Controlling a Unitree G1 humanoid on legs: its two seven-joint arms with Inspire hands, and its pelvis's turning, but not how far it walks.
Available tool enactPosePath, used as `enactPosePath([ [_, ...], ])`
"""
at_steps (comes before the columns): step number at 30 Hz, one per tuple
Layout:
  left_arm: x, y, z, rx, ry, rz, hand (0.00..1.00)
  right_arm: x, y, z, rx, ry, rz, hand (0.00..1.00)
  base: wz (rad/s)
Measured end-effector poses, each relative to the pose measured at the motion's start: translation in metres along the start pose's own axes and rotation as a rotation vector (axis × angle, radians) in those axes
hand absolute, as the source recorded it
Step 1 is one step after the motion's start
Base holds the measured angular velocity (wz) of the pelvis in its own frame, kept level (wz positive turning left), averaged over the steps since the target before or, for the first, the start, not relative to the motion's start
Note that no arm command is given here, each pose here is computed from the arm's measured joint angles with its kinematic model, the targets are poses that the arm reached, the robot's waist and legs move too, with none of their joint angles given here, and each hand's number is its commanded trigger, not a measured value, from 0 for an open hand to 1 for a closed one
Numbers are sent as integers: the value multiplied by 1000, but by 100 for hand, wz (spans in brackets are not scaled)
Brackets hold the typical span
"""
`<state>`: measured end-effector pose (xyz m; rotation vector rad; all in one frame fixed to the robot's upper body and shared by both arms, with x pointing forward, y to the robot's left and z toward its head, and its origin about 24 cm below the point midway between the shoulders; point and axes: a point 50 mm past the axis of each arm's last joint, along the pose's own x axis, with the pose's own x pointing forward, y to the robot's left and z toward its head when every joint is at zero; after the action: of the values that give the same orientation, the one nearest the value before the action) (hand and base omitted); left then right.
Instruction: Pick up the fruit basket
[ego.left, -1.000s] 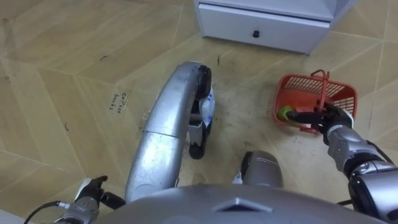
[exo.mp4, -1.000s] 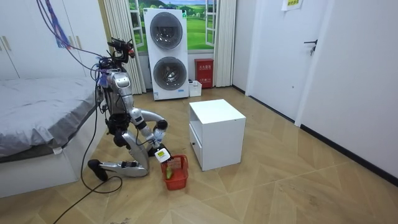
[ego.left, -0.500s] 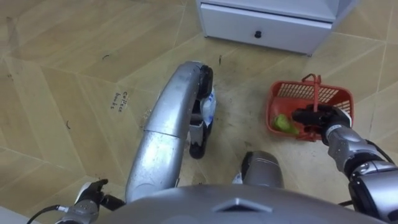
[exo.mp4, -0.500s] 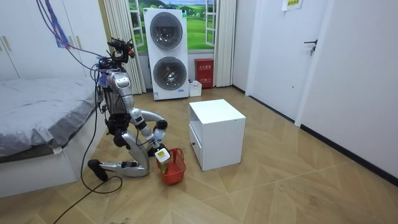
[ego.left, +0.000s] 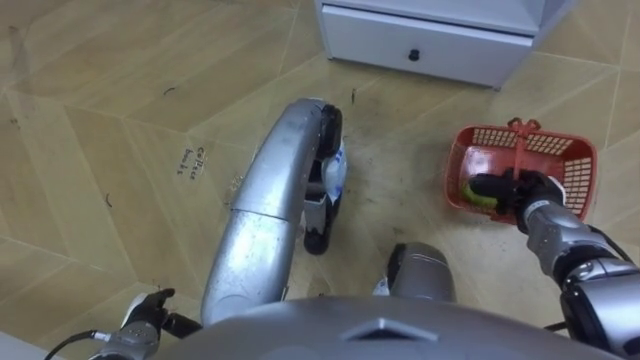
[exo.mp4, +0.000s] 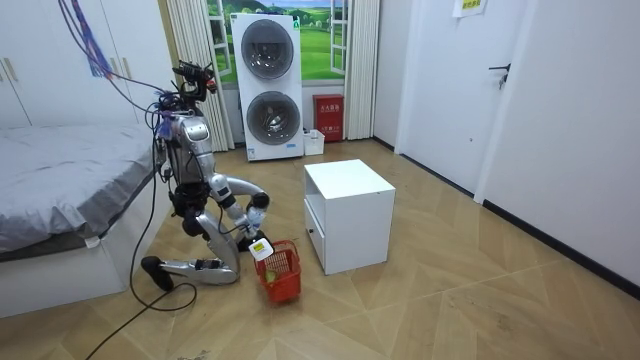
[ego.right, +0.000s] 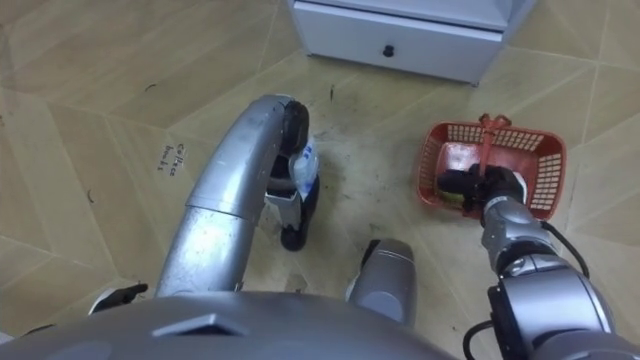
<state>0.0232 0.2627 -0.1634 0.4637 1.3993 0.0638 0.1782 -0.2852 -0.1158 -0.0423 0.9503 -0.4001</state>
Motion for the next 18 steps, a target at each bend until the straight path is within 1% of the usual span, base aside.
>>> enactPosePath([
  [5, 0, 0, 1, -4, -3, 2, 0, 0, 0, 1, 6, -3, 1, 100, 2],
  [8, 1, 2, 9, -6, -22, 8, 0, 0, 4, 8, 36, -33, 13, 100, -9],
  [14, 4, 12, 35, -46, -82, 38, 0, -3, 22, 47, 33, -180, 71, 100, -5],
  [16, 4, 17, 50, -56, -116, 52, 0, -6, 28, 63, 27, -244, 87, 100, -8],
  [18, 4, 22, 60, -95, -141, 70, 0, -9, 34, 74, 15, -291, 103, 100, -5],
])
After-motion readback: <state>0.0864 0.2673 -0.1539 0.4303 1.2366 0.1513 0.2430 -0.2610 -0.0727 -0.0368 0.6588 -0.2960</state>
